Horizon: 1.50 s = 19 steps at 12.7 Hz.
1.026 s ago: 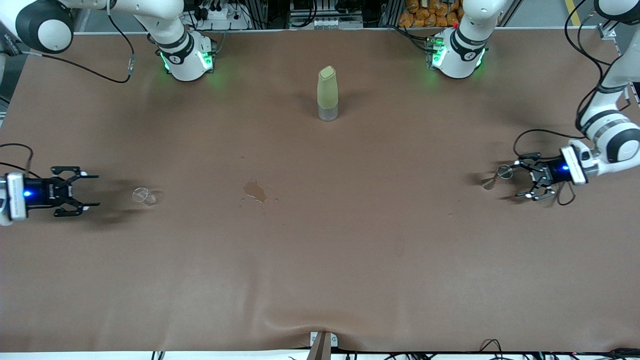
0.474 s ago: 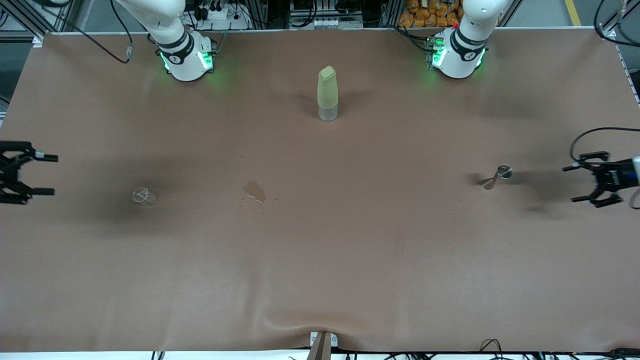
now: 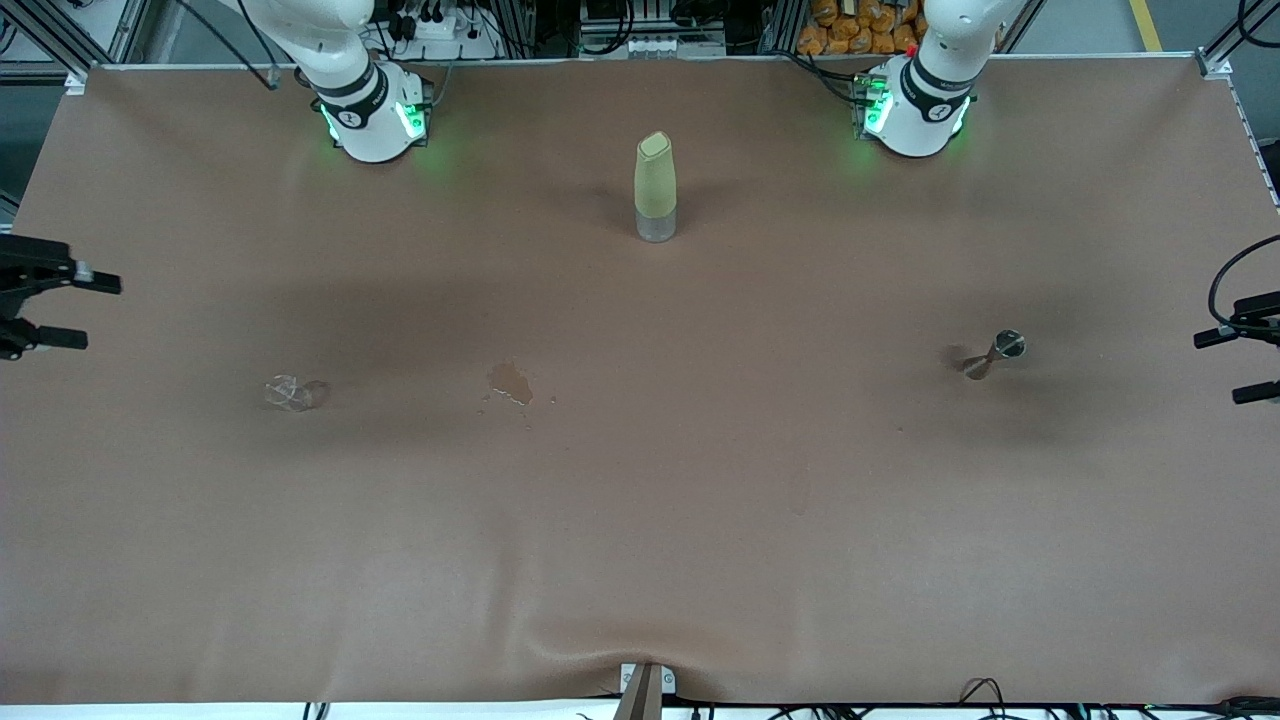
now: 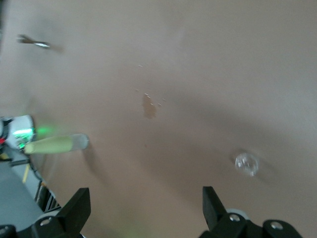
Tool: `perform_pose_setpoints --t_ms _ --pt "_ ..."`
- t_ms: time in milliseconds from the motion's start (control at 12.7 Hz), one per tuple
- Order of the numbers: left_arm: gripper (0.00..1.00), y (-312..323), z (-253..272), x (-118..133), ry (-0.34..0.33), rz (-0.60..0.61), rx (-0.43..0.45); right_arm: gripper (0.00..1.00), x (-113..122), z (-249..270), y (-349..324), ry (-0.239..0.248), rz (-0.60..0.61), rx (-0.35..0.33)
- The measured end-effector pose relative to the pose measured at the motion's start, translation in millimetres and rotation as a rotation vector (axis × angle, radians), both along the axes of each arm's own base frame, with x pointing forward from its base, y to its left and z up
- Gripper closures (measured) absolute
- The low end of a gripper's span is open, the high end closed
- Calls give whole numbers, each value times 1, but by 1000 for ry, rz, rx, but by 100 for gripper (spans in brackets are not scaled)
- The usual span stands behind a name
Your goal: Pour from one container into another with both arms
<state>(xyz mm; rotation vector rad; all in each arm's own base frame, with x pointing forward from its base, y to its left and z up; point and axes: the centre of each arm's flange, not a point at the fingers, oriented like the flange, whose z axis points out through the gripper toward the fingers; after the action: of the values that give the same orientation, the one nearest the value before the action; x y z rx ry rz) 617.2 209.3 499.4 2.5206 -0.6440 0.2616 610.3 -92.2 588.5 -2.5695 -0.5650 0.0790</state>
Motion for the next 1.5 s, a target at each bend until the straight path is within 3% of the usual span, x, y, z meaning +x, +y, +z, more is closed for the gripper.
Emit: perform_pose_setpoints --t_ms 158,395,632,789,1026,1263,1500 --pt "0 -28 43 -2 63 146 81 0 -5 22 31 3 -52 -118" --pt "0 -76 83 -6 136 316 251 0 -34 58 25 11 -196 -283" --pt "0 -138 95 -3 204 490 356 0 -58 82 16 36 -377 -381" --pt "0 -192 86 2 239 543 420 0 -65 87 11 62 -478 -420" --pt "0 -234 60 3 283 544 472 0 -68 90 2 50 -520 -467" --pt "0 -233 41 0 276 580 482 0 -61 75 -4 -66 -551 -454" --pt "0 -233 46 -22 186 591 458 0 -64 62 2 -106 -547 -440"
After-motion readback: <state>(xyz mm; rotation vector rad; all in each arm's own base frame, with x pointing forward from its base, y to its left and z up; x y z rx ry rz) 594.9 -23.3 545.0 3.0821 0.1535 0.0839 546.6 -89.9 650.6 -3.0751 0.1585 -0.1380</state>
